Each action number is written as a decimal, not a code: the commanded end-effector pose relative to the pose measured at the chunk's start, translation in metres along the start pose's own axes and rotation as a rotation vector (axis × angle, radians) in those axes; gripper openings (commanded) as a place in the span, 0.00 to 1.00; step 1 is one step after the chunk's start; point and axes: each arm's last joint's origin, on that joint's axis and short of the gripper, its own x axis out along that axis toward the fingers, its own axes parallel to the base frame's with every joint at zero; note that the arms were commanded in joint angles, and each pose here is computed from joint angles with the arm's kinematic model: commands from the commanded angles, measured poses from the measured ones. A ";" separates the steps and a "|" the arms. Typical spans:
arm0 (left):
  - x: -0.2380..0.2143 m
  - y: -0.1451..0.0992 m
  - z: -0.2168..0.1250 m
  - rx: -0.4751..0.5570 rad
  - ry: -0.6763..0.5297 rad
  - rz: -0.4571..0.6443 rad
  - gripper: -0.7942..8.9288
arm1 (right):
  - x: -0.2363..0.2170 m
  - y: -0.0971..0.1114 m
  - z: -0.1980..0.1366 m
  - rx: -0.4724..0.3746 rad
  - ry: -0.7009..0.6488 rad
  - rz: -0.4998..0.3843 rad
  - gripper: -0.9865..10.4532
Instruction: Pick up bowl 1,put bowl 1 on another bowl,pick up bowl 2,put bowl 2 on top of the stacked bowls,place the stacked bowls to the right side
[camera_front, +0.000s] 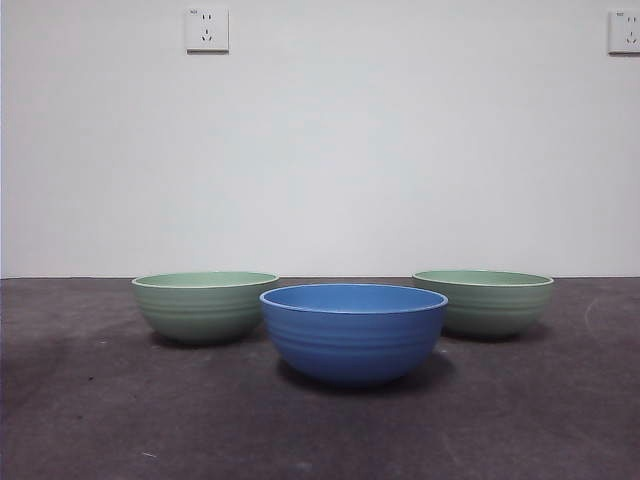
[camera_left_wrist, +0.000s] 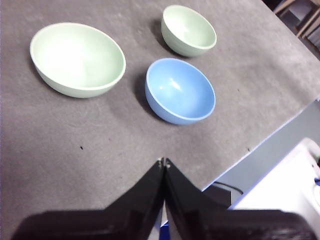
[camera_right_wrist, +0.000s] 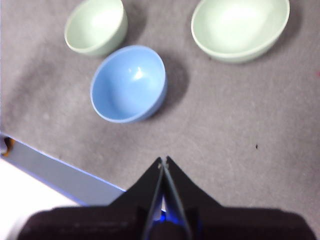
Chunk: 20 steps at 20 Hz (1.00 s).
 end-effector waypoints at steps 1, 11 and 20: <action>-0.001 -0.001 0.001 0.034 -0.004 -0.004 0.08 | 0.001 -0.001 0.001 -0.022 0.003 -0.014 0.09; -0.001 -0.001 0.001 0.015 -0.008 -0.003 0.58 | 0.005 -0.003 0.004 0.021 0.018 -0.020 0.54; -0.002 -0.001 0.010 0.004 -0.009 -0.001 0.58 | 0.008 -0.005 0.006 0.040 0.032 -0.021 0.53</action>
